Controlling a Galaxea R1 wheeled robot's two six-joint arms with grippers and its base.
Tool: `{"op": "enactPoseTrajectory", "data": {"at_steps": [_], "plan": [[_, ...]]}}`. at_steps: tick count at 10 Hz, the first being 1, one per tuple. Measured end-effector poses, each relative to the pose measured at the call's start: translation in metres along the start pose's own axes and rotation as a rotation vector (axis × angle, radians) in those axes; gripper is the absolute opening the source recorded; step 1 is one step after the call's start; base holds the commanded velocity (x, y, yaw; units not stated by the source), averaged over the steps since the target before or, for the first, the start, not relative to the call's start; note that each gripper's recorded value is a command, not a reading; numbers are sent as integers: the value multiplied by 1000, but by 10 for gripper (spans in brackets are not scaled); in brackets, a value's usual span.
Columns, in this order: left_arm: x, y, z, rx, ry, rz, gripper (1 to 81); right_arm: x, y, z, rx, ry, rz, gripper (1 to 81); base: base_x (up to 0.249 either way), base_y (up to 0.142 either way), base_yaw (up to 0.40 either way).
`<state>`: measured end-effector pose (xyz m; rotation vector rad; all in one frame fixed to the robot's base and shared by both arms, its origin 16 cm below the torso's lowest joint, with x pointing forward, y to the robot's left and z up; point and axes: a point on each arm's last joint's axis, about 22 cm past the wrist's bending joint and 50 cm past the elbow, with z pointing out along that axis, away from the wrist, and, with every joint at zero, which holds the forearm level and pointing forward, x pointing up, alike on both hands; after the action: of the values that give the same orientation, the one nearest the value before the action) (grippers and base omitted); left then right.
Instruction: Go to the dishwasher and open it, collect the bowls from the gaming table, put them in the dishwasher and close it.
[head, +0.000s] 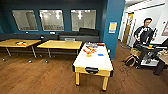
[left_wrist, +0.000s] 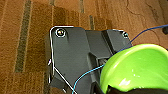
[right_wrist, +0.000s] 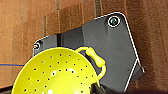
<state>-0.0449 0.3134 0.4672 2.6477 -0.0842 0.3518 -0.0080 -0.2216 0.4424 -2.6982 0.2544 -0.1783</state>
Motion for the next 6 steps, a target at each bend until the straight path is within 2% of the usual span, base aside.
{"op": "enactPoseTrajectory", "data": {"at_steps": [1,3,4,6], "plan": [[-2,0,-1,0,-2,-1,10,-1,-6,2,10,1,2,10,0,0,-110],[-1,2,-1,-9,6,0,10,1,2,-1,0,2,0,10,0,0,-164],[1,2,-3,-17,15,1,10,1,3,-2,-2,2,0,10,0,0,-277],[-4,2,-6,-17,10,-2,10,3,3,-2,-2,4,-1,10,0,0,-327]]}}
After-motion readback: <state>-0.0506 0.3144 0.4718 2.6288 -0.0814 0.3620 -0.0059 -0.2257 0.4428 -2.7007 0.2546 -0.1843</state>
